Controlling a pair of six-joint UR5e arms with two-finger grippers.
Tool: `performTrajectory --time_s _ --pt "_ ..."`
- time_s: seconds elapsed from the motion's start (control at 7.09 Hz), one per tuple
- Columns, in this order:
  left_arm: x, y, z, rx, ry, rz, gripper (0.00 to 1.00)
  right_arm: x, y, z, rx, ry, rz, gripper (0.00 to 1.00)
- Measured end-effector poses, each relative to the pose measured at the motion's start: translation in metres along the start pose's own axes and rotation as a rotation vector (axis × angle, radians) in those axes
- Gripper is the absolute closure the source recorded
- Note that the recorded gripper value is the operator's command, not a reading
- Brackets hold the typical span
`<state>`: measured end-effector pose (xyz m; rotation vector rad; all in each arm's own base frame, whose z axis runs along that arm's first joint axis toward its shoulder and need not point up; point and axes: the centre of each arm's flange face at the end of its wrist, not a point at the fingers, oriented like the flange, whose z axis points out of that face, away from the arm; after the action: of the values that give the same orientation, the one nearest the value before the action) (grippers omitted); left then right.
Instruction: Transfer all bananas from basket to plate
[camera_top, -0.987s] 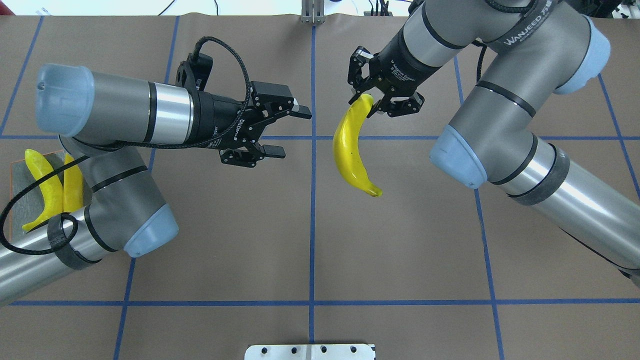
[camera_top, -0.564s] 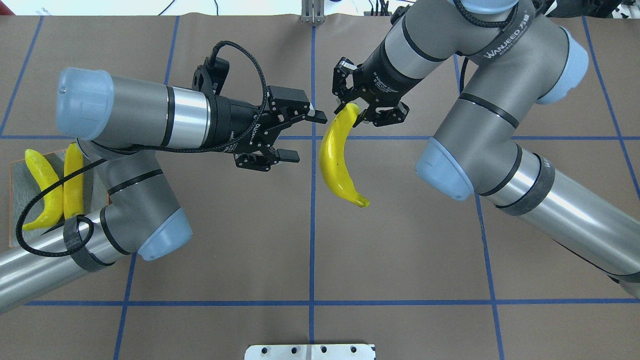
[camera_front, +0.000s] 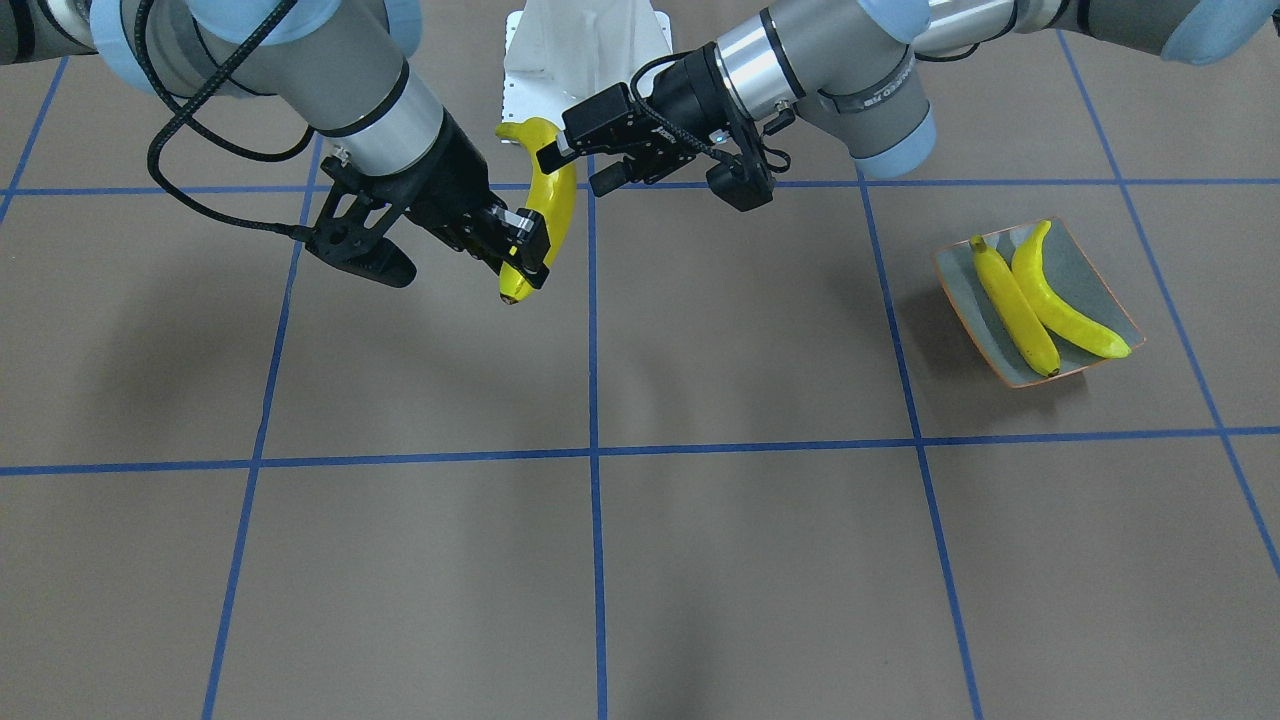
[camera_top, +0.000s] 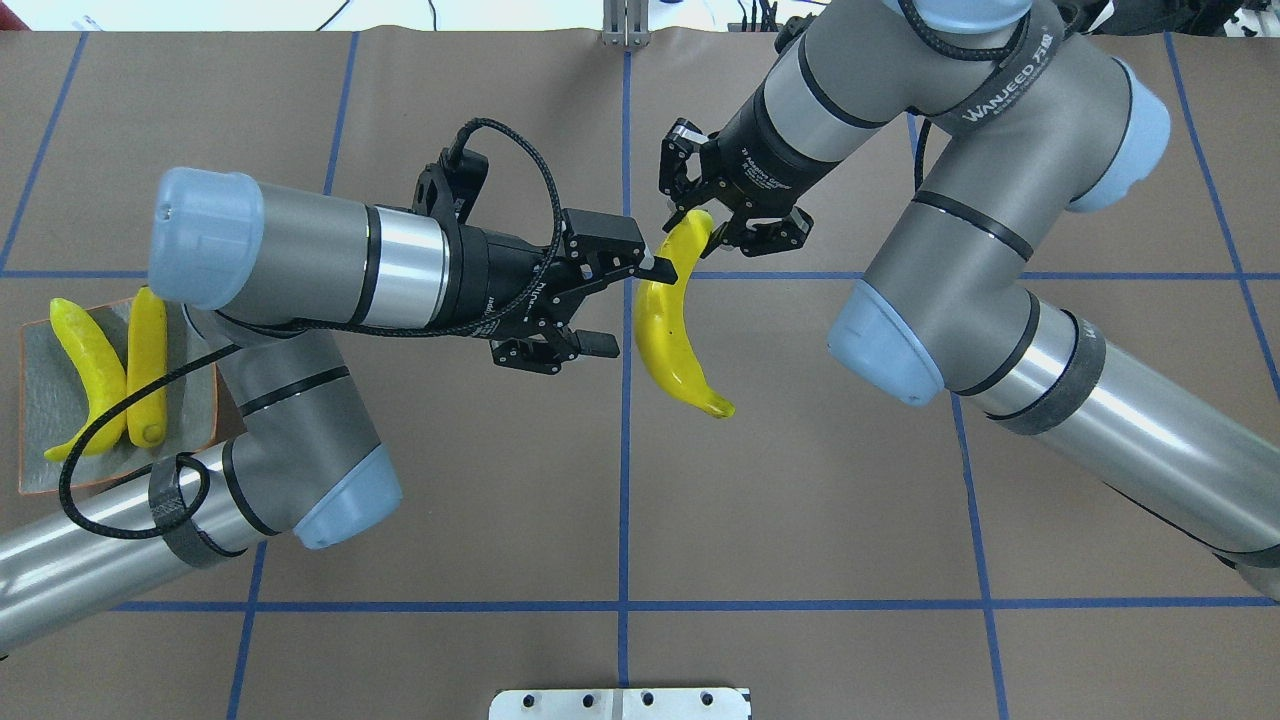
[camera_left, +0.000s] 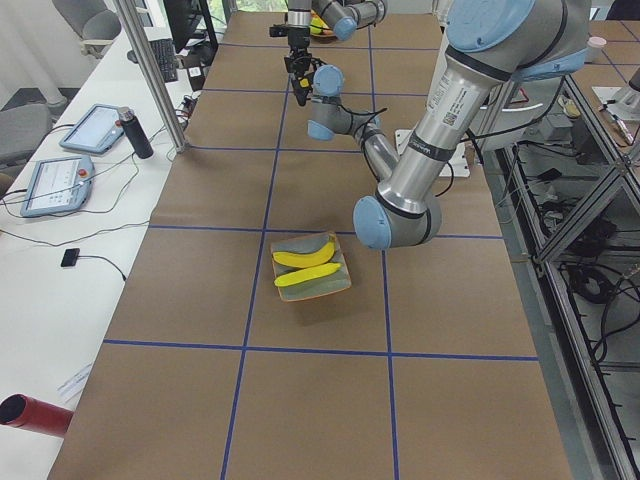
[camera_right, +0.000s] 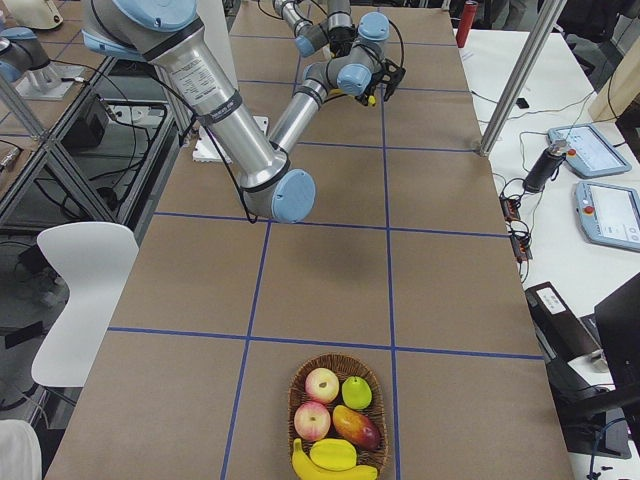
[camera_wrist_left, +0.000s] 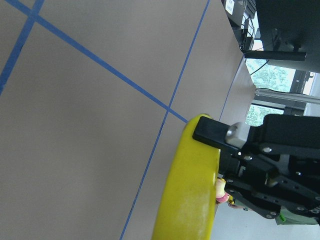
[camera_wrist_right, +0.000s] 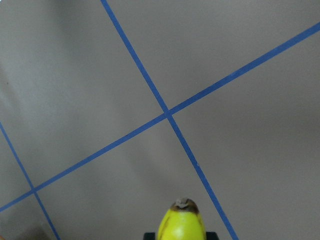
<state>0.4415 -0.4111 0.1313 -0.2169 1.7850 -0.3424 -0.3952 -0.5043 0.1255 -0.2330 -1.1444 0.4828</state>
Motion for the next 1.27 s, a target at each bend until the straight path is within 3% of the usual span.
performTrajectory --time_s 0.14,0.56,0.99,1.27 --pt "-0.0024 0.0042 0.0037 -0.009 -0.004 0.0 0.11 0.0 0.0 0.0 0.0 0.0 0.0 1.0" --pt "-0.0022 0.0086 0.0072 -0.017 -0.003 0.001 0.15 0.0002 0.0019 0.0018 -0.004 0.002 -0.001 1.0" --pt "0.0031 0.0107 0.0105 -0.019 0.003 0.004 0.58 0.0 0.0044 0.0022 -0.008 0.001 -0.003 1.0" --pt "0.0029 0.0107 0.0115 -0.019 0.002 0.004 1.0 0.0004 0.0044 0.0025 -0.008 0.002 -0.003 1.0"
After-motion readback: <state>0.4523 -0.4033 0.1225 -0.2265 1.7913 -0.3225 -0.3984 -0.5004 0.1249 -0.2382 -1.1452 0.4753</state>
